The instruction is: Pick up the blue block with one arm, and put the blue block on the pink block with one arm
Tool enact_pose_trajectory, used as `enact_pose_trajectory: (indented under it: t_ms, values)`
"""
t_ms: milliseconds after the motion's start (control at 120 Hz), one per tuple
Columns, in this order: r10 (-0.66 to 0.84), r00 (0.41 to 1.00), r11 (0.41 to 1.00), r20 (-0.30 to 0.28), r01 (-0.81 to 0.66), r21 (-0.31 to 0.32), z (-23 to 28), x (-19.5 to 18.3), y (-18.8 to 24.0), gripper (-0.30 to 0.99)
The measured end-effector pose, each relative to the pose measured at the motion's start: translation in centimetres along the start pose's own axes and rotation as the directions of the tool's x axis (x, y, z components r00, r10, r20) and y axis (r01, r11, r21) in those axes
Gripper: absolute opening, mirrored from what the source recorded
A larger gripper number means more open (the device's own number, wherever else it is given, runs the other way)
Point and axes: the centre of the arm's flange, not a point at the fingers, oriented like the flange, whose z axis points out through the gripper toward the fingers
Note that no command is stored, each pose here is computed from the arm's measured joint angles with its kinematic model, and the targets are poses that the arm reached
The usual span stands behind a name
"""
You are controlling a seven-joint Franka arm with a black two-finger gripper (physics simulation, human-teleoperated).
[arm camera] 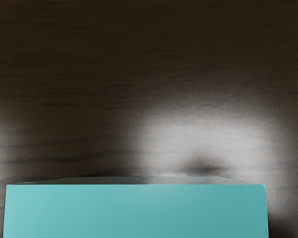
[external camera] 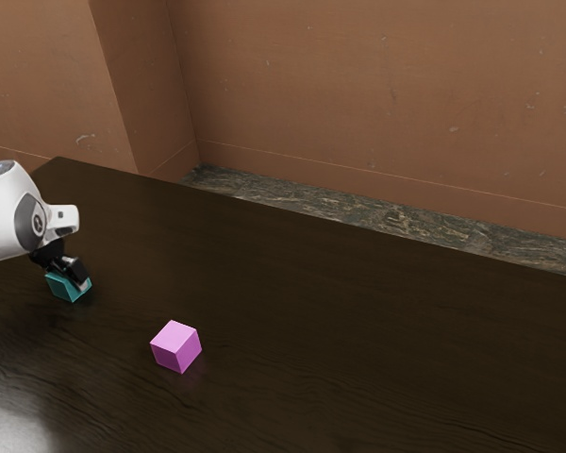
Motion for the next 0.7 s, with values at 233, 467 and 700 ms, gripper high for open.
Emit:
enact_pose_trajectory:
  t_ms: [233,467,700]
  values:
    - [-0.015,1.0,1.0,-0.018,0.014,-0.017,-0.1,0.0,0.0,0.44]
    - [0.026,0.996,1.0,-0.086,-0.025,0.012,-5.1,1.6,1.8,0.36]
    - [0.116,0.98,0.993,-0.162,-0.12,-0.02,-13.1,1.3,14.3,0.36]
